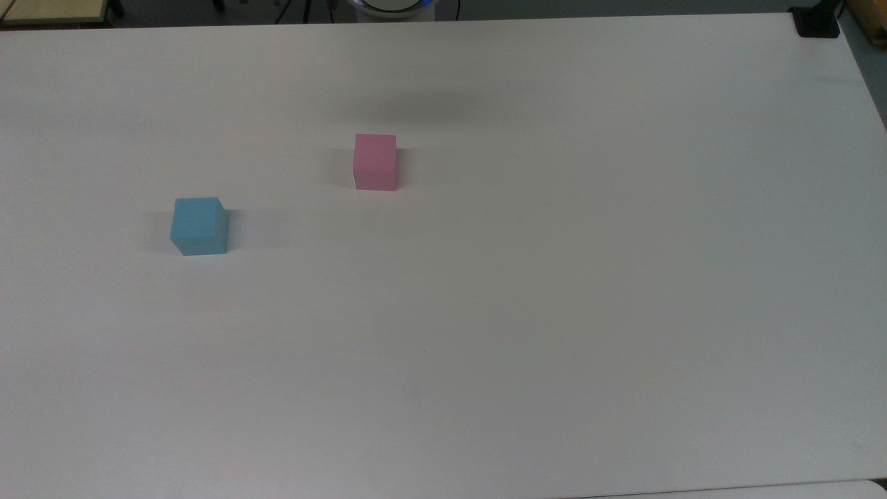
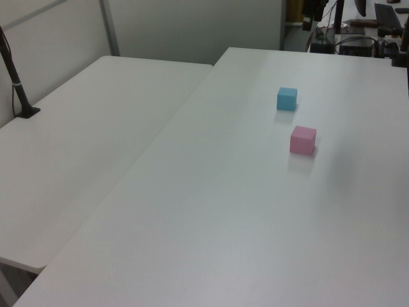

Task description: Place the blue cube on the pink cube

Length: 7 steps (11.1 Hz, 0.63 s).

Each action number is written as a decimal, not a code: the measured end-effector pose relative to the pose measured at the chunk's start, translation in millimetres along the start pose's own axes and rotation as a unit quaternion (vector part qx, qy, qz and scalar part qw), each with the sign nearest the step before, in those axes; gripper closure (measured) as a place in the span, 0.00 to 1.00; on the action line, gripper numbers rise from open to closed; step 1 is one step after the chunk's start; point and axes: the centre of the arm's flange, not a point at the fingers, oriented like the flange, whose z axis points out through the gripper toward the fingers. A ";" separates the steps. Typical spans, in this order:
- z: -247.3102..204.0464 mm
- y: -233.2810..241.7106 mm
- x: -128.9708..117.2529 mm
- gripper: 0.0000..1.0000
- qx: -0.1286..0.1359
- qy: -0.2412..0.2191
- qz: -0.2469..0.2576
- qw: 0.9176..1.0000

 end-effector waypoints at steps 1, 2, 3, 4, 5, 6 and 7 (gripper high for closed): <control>0.1 -0.2 0.0 0.00 0.000 0.000 0.000 1.000; 0.2 -0.8 0.0 0.00 0.000 0.000 -0.001 1.000; 0.3 -2.0 0.0 0.00 0.000 0.000 -0.002 1.000; 0.3 -3.9 -0.1 0.00 0.000 0.000 -0.003 1.000; 0.5 -6.1 -0.1 0.00 0.000 -0.001 -0.005 1.000; 0.8 -7.6 0.0 0.00 0.000 -0.001 -0.007 1.000; 1.0 -10.4 -0.1 0.00 0.000 -0.001 -0.009 1.000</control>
